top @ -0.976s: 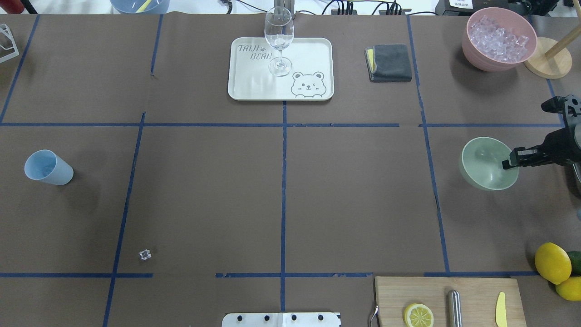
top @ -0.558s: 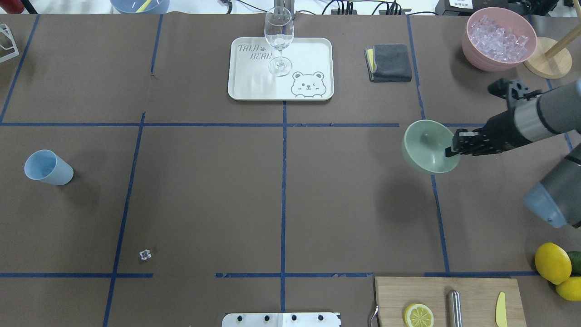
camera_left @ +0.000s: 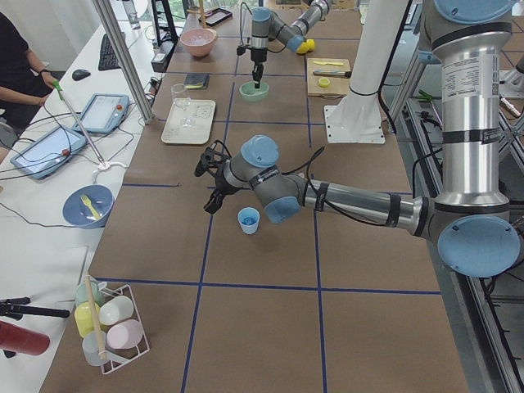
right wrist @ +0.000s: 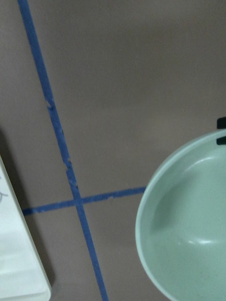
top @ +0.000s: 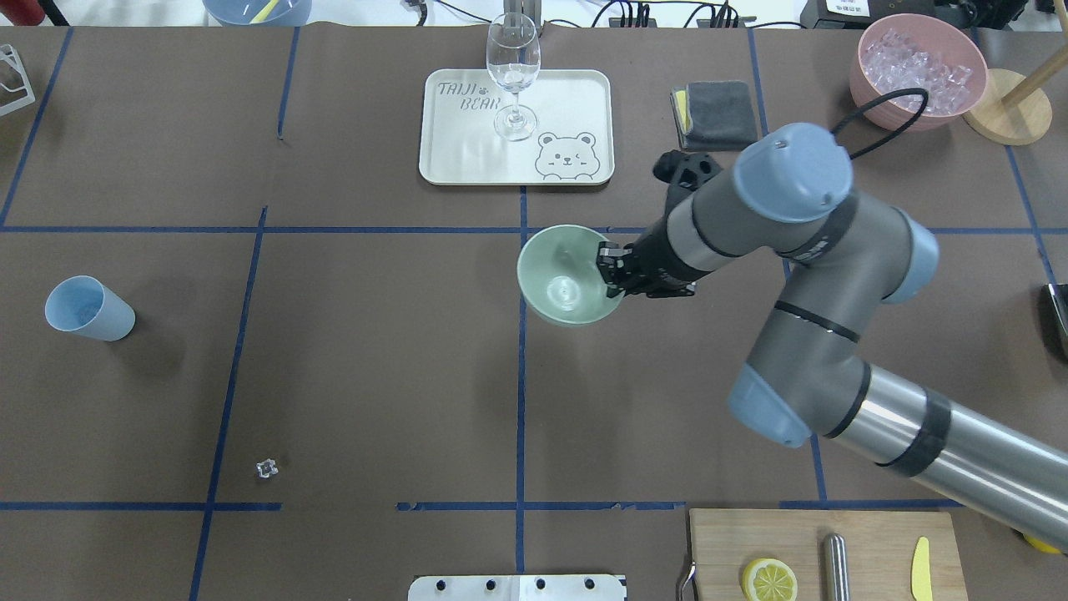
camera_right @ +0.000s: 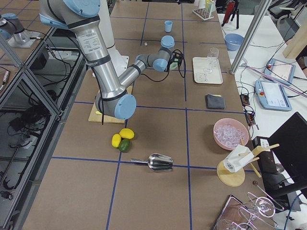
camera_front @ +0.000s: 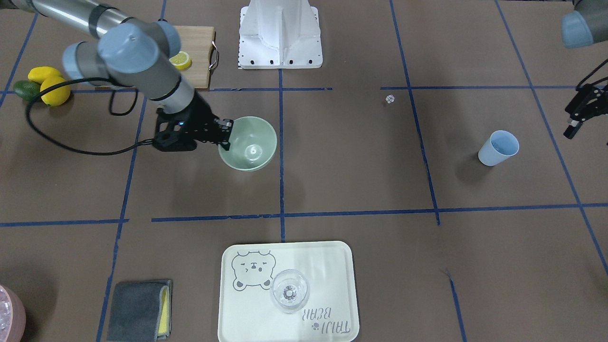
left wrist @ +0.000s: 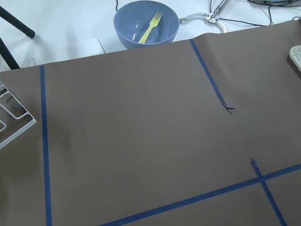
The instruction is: Pour ice into bowl
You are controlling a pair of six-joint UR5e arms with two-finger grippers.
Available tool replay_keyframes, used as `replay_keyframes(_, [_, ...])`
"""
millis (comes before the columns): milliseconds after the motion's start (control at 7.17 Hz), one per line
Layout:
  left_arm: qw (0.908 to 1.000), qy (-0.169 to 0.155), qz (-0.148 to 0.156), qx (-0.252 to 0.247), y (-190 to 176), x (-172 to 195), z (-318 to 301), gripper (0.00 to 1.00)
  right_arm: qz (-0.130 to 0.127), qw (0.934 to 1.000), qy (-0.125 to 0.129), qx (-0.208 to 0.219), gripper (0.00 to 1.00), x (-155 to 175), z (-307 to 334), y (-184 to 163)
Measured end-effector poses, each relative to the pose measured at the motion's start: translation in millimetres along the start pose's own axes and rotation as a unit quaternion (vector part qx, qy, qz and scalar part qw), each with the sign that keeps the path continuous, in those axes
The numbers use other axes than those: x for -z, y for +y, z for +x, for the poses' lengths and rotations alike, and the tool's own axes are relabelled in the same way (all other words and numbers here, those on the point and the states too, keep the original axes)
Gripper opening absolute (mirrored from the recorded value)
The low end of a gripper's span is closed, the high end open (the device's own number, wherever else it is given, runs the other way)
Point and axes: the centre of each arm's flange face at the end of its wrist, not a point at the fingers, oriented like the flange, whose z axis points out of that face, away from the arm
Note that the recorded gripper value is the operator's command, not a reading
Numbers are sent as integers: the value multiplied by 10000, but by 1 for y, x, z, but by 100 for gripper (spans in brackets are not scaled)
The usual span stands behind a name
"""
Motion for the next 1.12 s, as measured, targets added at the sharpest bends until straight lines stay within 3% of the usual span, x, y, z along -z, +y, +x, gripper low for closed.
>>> replay_keyframes(418, [9980, -233, 480, 342, 80, -23, 43, 100, 228, 9992, 98, -322, 0, -65, -124, 56])
replay_keyframes(837, [9964, -457, 585, 413, 121, -36, 56, 100, 465, 9973, 415, -377, 0, -121, -174, 72])
replay_keyframes(976, [9961, -476, 580, 470, 132, -41, 64, 100, 497, 9971, 452, -367, 22, -126, -177, 75])
replay_keyframes(1115, [9956, -493, 567, 560, 149, -49, 77, 100, 505, 9970, 460, -353, 99, -128, -179, 76])
